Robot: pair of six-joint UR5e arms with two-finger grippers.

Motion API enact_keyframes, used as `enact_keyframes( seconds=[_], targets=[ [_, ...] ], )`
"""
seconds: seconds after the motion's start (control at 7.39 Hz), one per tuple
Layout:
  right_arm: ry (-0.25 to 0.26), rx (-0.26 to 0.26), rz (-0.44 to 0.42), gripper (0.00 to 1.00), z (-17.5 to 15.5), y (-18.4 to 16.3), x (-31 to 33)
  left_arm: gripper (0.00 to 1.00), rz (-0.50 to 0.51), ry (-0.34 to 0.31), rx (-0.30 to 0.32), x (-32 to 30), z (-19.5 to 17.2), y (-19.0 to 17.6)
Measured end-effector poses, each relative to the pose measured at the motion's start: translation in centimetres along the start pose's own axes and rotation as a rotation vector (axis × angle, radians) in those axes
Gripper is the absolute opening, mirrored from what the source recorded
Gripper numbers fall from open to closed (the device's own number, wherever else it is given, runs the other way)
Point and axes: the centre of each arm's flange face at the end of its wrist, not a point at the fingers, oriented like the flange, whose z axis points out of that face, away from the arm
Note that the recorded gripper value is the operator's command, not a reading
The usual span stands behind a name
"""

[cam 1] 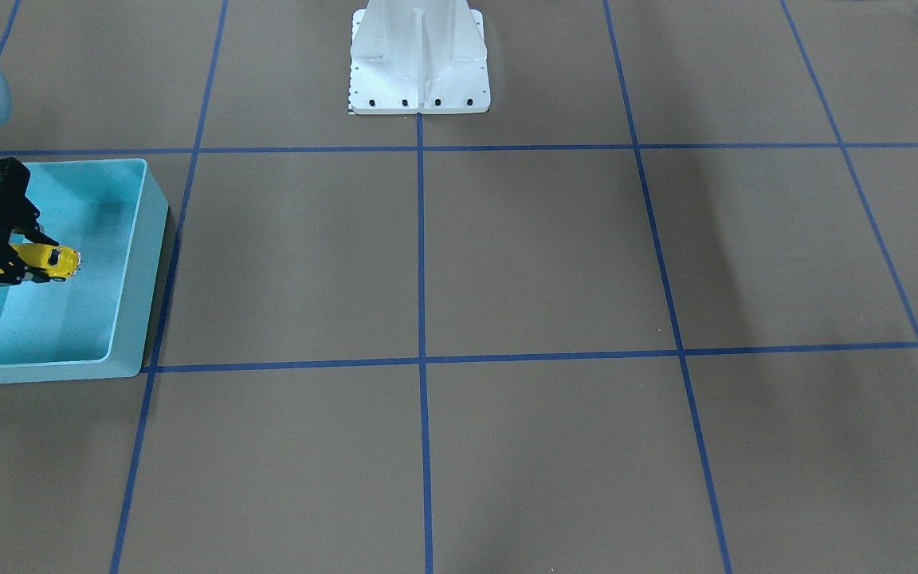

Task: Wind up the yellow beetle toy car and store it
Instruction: 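Lower the car into the light-blue bin and open the right gripper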

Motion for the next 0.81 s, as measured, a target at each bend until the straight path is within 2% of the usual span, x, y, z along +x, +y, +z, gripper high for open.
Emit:
enact_keyframes(
  seconds=[0.68, 0.81],
  targets=[
    [0.006, 0.028, -0.011, 0.00, 3.8, 0.4, 0.1, 1.00, -0.001, 0.000, -0.001, -0.1, 0.1, 0.0],
    [0.000, 0.029, 0.001, 0.53, 4.1, 0.2, 0.0, 1.00, -0.001, 0.000, -0.001, 0.0, 0.0, 0.0]
  ],
)
